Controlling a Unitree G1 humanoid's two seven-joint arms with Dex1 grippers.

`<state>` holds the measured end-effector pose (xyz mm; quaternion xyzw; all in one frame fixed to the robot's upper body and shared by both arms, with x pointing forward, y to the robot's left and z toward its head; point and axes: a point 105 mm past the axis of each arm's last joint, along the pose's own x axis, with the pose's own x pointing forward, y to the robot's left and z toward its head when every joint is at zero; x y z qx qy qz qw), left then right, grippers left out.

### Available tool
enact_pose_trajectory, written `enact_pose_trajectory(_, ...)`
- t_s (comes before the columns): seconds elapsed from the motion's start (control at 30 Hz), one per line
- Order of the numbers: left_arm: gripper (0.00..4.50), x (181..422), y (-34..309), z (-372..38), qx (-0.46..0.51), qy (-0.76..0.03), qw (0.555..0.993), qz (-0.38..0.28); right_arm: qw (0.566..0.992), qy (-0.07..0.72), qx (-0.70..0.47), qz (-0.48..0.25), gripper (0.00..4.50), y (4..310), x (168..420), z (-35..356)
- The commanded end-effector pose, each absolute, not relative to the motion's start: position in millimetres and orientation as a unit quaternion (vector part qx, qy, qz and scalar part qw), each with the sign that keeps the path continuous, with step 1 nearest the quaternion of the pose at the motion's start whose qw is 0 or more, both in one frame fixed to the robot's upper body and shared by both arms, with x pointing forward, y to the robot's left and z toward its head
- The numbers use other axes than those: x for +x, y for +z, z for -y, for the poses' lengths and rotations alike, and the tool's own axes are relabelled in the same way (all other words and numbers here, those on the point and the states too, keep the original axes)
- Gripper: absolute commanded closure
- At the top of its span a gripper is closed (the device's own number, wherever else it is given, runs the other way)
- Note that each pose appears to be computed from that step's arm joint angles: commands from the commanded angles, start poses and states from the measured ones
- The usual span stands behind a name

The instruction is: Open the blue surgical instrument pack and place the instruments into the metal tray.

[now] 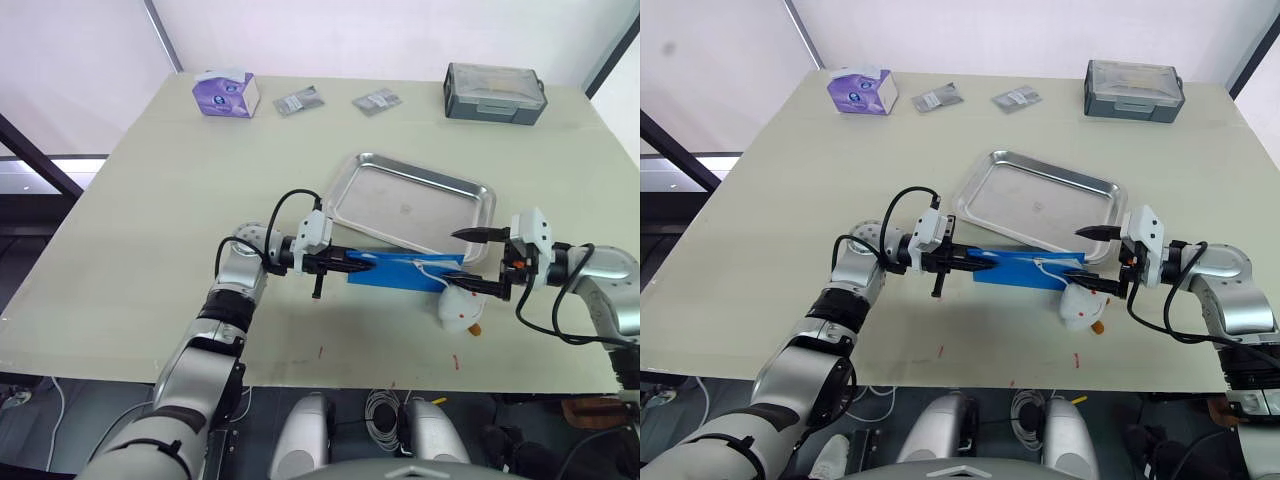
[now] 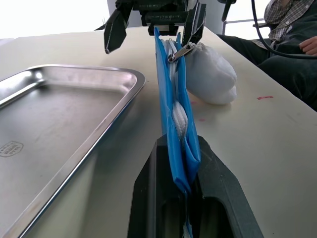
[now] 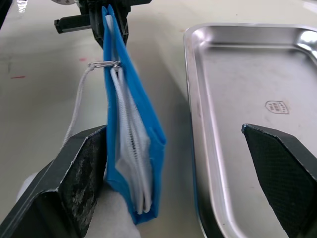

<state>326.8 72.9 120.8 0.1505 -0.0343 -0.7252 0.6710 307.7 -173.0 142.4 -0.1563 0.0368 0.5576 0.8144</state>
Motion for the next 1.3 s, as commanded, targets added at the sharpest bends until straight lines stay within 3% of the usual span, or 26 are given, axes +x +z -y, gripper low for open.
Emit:
enact_pose_trajectory(0.03,4.5,321,124,-70,0.148,-0.732,0.663,0.047,0.809,0.559,-0.182,-0.028,0.06,148,309,180)
enact_pose_trajectory(0.33,4.5,318,128,-67,0.138,-0.731,0.666,0.06,0.776,0.596,-0.201,-0.043,0.06,141,310,174)
enact_pose_trajectory(0.47,4.5,317,128,-65,0.136,-0.731,0.666,0.061,0.769,0.607,-0.2,-0.04,1.39,143,312,169)
enact_pose_trajectory(0.67,4.5,318,129,-65,0.133,-0.727,0.671,0.064,0.762,0.616,-0.193,-0.044,4.31,146,307,171)
enact_pose_trajectory(1.0,4.5,324,129,-72,0.111,-0.704,0.7,0.043,0.777,0.604,-0.177,-0.013,4.42,166,299,168)
enact_pose_trajectory(1.1,3.57,328,131,-82,0.105,-0.687,0.718,0.04,0.781,0.6,-0.171,-0.005,4.5,169,294,167)
enact_pose_trajectory(1.2,2.08,330,130,-96,0.098,-0.67,0.735,0.03,0.786,0.596,-0.165,0.001,4.5,172,291,166)
enact_pose_trajectory(1.3,0.92,325,124,-120,0.086,-0.653,0.752,0.001,0.793,0.589,-0.152,0.009,4.5,175,288,164)
